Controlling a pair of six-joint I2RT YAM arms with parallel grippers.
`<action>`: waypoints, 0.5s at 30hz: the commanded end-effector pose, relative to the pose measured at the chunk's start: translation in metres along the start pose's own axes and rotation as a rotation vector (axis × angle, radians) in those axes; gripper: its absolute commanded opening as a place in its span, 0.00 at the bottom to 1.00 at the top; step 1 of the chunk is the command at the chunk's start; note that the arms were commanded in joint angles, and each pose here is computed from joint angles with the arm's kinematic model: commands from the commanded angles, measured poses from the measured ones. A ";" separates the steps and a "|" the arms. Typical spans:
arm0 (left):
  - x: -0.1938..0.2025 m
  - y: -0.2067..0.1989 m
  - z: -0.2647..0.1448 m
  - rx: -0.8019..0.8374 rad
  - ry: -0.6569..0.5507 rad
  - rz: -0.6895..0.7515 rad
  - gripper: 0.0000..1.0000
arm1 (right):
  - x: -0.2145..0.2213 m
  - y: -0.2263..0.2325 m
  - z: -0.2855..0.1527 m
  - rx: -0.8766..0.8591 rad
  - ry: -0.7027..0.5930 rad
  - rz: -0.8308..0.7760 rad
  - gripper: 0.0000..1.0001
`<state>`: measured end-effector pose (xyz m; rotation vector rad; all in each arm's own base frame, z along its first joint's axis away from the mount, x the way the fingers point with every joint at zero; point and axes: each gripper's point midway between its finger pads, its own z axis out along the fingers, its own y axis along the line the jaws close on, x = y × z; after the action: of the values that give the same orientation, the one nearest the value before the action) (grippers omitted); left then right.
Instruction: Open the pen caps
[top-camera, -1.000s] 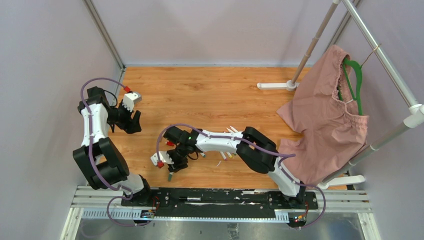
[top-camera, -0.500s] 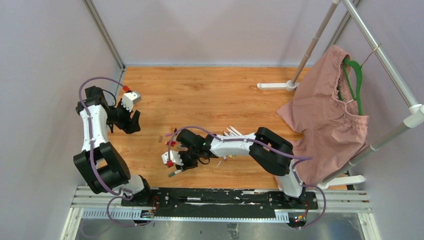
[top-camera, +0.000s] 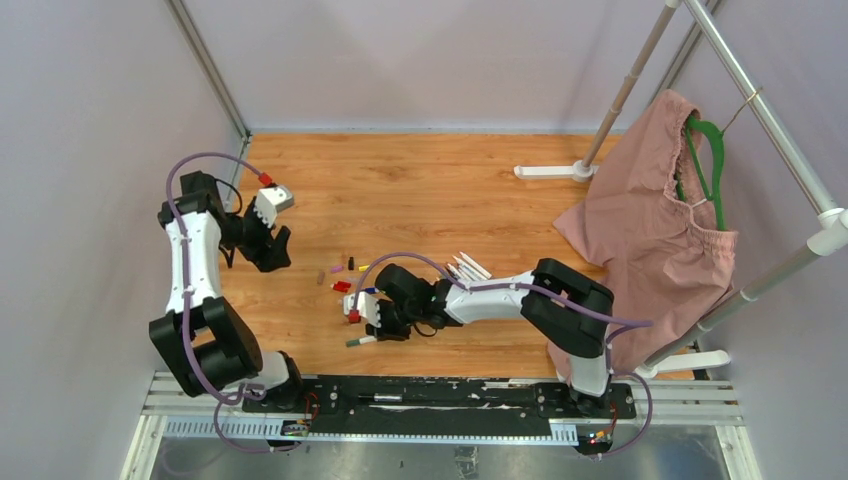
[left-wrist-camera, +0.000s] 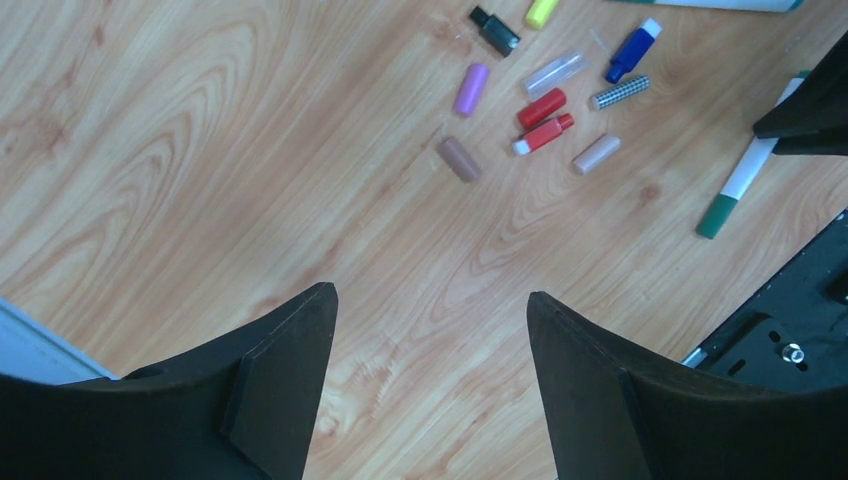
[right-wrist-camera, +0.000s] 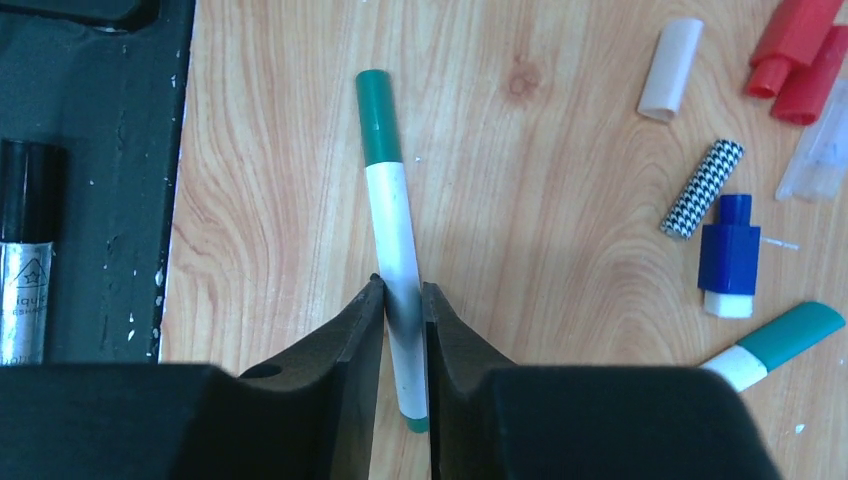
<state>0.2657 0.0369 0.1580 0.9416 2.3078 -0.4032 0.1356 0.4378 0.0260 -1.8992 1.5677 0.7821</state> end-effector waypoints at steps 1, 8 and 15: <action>-0.011 -0.025 0.002 0.050 -0.011 0.072 0.77 | 0.053 0.001 -0.004 0.059 0.145 0.116 0.17; -0.022 -0.056 0.020 0.143 0.015 0.164 0.80 | 0.049 -0.011 -0.019 0.140 0.126 0.185 0.00; -0.028 -0.084 0.021 0.223 0.002 0.355 0.80 | 0.011 -0.033 -0.058 0.185 -0.042 0.407 0.00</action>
<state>0.2475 -0.0340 0.1607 1.2989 2.1595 -0.4943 0.1609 0.4091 0.0340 -1.6525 1.8126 0.7227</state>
